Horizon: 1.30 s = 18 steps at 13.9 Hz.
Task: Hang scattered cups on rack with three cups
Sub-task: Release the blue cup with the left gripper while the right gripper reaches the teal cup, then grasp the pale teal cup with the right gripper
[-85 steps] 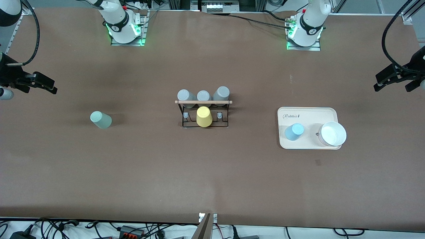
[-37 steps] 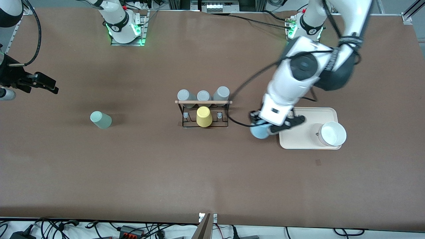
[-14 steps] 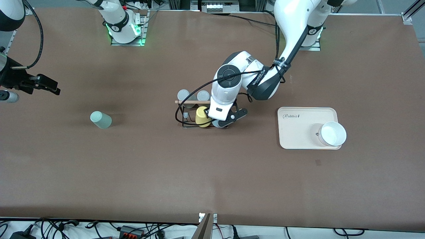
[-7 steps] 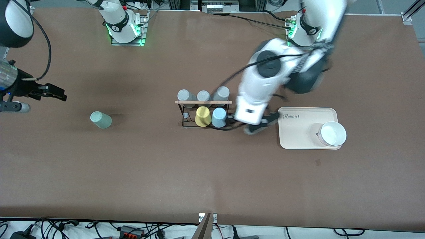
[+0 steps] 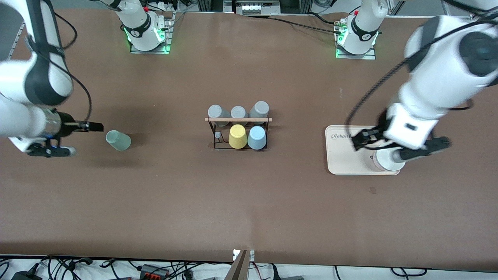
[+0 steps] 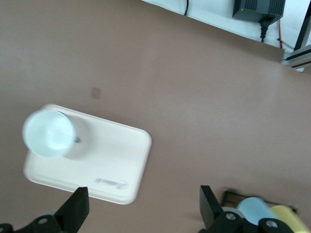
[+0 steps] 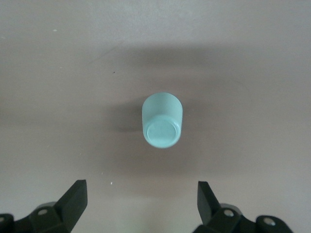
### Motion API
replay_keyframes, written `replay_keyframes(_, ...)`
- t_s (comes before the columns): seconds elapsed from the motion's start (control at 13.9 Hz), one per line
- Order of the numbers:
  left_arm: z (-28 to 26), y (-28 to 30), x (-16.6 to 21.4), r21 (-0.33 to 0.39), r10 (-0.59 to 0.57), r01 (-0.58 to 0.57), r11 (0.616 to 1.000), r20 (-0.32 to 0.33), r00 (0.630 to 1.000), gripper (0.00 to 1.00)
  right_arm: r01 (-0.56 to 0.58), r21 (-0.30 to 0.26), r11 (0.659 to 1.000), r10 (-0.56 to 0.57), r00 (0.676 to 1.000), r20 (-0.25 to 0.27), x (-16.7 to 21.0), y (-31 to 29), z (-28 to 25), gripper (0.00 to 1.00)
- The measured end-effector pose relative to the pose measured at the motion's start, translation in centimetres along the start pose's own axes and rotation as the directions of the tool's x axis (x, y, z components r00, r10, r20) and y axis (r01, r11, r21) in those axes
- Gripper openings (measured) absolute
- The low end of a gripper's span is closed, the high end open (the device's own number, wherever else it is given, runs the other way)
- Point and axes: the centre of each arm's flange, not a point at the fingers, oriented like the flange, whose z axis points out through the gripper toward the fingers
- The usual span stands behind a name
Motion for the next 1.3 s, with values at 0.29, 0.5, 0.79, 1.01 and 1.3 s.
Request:
replay_keyframes(0.29, -1.4, -6.5, 0.8, 0.016, 0.140, -0.140, 0.990, 0.002, 0.990, 1.00, 0.022, -0.029, 0.999, -0.024, 0.998, -0.066, 2.3, -0.7, 7.0, 1.00)
replay_keyframes(0.5, -2.8, -10.6, 0.7, 0.026, 0.219, -0.218, 0.975, -0.001, 0.976, 1.00, 0.026, -0.045, 0.999, -0.029, 0.996, -0.080, 1.8, -0.3, 9.6, 1.00)
replay_keyframes(0.79, -3.7, -12.2, 0.4, 0.031, 0.249, -0.249, 0.968, -0.004, 0.968, 1.00, 0.023, -0.052, 0.998, -0.028, 0.995, -0.099, 1.3, 0.2, 10.6, 1.00)
replay_keyframes(1.01, -4.9, -12.5, -0.2, 0.033, 0.254, -0.253, 0.967, -0.007, 0.967, 1.00, 0.017, -0.052, 0.998, -0.024, 0.990, -0.137, 0.8, 0.6, 13.0, 1.00)
replay_keyframes(1.3, -6.0, -16.0, -0.3, 0.041, 0.313, -0.313, 0.949, 0.020, 0.950, 1.00, 0.018, -0.051, 0.999, -0.025, 0.991, -0.131, 0.1, 0.7, 14.7, 1.00)
